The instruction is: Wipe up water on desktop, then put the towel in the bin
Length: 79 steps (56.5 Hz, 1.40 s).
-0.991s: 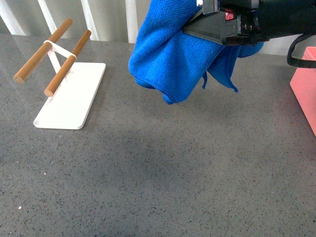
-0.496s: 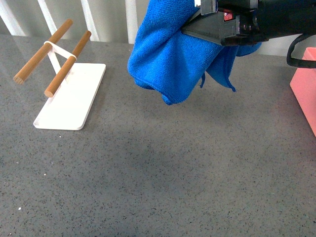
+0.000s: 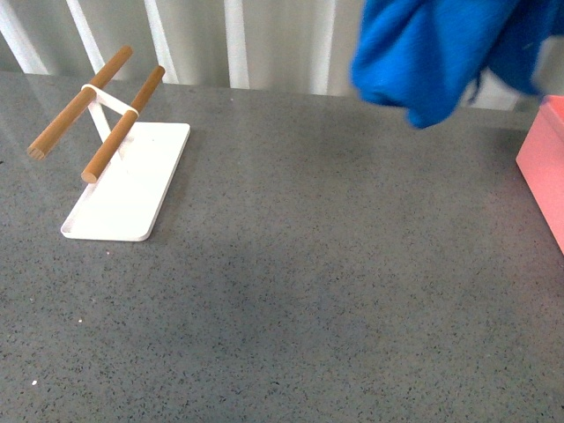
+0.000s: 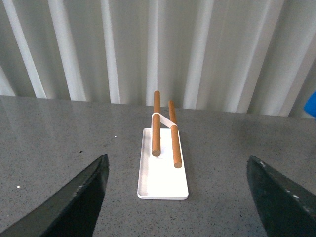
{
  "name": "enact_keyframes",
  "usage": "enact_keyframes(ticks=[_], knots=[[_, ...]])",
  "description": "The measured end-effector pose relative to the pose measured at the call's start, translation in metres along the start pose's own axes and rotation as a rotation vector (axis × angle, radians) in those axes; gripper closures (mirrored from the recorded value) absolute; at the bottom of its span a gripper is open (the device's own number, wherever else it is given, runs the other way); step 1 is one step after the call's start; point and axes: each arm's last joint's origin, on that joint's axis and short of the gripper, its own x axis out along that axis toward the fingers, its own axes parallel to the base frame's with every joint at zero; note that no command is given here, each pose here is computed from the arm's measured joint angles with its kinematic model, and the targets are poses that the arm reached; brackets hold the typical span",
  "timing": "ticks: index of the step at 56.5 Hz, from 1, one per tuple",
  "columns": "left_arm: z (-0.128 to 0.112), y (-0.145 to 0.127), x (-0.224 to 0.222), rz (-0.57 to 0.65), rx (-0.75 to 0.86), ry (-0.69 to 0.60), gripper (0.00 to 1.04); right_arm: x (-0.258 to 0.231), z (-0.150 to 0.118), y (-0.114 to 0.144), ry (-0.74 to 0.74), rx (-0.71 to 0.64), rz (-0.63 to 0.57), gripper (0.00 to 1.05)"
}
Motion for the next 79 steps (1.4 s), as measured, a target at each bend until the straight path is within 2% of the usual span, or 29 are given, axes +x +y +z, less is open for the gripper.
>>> enact_keyframes(ticks=[4, 9, 27, 47, 59, 79], knots=[[0.000, 0.000, 0.000, 0.000, 0.000, 0.000, 0.05, -0.012, 0.015, -0.023, 0.061, -0.029, -0.159, 1.00], [0.000, 0.000, 0.000, 0.000, 0.002, 0.000, 0.07, -0.026, 0.026, -0.047, 0.098, -0.005, -0.283, 1.00], [0.000, 0.000, 0.000, 0.000, 0.002, 0.000, 0.07, -0.065, 0.034, -0.097, 0.202, 0.117, -0.425, 1.00], [0.000, 0.000, 0.000, 0.000, 0.002, 0.000, 0.07, -0.062, -0.014, -0.128, 0.364, 0.207, -0.435, 1.00], [0.000, 0.000, 0.000, 0.000, 0.002, 0.000, 0.07, -0.055, -0.052, -0.146, 0.446, 0.308, -0.407, 1.00], [0.000, 0.000, 0.000, 0.000, 0.002, 0.000, 0.07, -0.055, -0.070, -0.167, 0.481, 0.338, -0.429, 1.00]])
